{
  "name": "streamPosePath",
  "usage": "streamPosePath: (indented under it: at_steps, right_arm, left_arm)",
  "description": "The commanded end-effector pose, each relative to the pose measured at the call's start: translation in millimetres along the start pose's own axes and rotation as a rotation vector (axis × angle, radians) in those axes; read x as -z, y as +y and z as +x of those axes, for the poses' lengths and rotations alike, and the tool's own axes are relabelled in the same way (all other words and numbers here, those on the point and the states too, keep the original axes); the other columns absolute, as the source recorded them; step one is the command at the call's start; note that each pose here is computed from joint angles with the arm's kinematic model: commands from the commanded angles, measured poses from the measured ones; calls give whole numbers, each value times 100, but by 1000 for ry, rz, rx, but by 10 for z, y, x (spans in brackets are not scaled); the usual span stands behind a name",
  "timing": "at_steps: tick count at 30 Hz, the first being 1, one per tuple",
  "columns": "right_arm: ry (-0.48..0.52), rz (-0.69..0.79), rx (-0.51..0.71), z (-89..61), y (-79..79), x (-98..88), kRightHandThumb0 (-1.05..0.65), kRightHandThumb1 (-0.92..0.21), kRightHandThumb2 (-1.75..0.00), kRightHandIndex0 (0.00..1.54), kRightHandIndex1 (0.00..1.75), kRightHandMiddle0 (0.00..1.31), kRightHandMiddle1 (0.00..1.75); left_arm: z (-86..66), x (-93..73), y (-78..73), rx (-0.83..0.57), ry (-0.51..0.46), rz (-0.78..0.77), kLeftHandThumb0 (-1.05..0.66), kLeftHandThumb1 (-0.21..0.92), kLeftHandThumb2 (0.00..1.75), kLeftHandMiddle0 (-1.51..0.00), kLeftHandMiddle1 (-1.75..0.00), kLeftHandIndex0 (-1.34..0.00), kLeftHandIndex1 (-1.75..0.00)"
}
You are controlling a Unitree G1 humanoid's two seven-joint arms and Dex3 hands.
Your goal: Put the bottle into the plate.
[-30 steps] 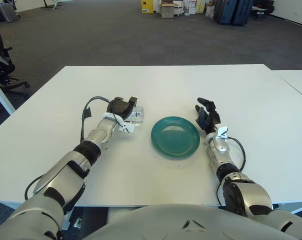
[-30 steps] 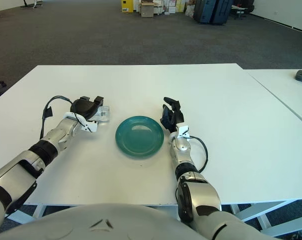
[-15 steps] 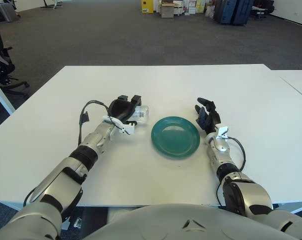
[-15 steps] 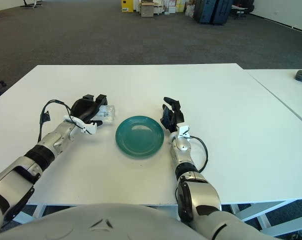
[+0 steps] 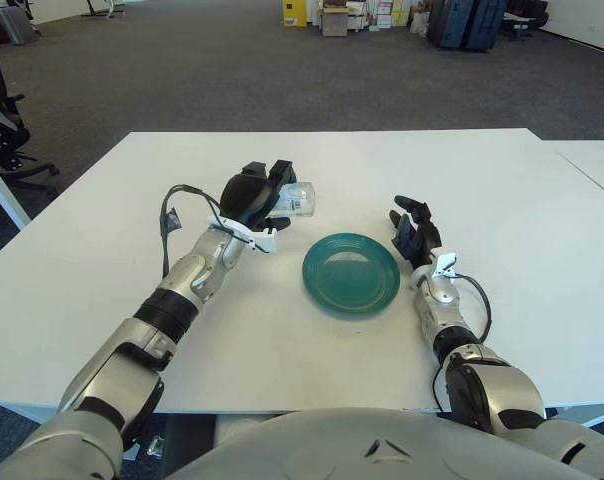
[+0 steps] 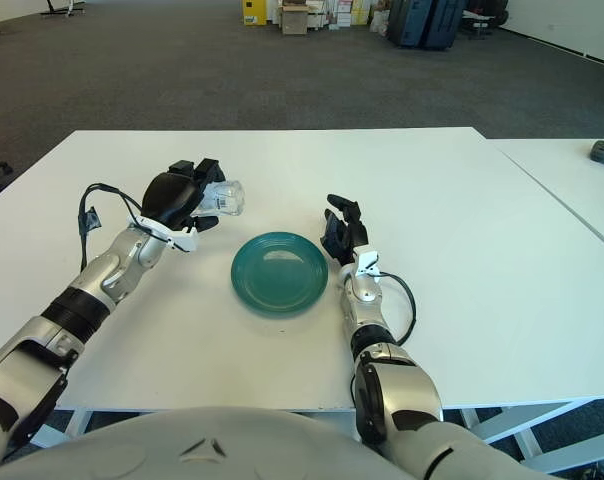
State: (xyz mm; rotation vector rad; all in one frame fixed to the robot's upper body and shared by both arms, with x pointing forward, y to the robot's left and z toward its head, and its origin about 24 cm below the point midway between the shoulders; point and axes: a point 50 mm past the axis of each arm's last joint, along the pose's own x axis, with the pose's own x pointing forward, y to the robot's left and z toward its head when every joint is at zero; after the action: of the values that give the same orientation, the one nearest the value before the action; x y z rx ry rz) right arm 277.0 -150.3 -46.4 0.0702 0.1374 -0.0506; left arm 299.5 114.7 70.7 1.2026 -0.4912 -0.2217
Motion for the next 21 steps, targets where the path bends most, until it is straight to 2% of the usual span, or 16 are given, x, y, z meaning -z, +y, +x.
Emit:
streamPosePath:
  at_steps: [1, 4, 13, 21]
  right_arm:
    - [262, 26, 49, -350, -98, 505, -78, -92, -93, 43, 4, 0, 95]
    - [265, 26, 51, -351, -101, 508, -77, -92, -93, 43, 4, 0, 96]
    - [269, 28, 57, -352, -107, 513, -78, -92, -93, 44, 4, 0, 97]
    - [269, 36, 43, -364, -109, 521, -78, -92, -95, 45, 4, 0, 95]
  left_arm:
    - [48, -159, 71, -34, -45, -44, -46, 34, 128, -114, -175, -59, -175]
    - [62, -238, 81, -38, -72, -58, -46, 34, 128, -115, -175, -59, -175]
    - [134, -577, 56, 21, -234, -67, -46, 33, 130, -114, -175, -60, -175]
    - [110, -821, -59, 81, -352, -5, -48, 30, 133, -111, -175, -62, -175]
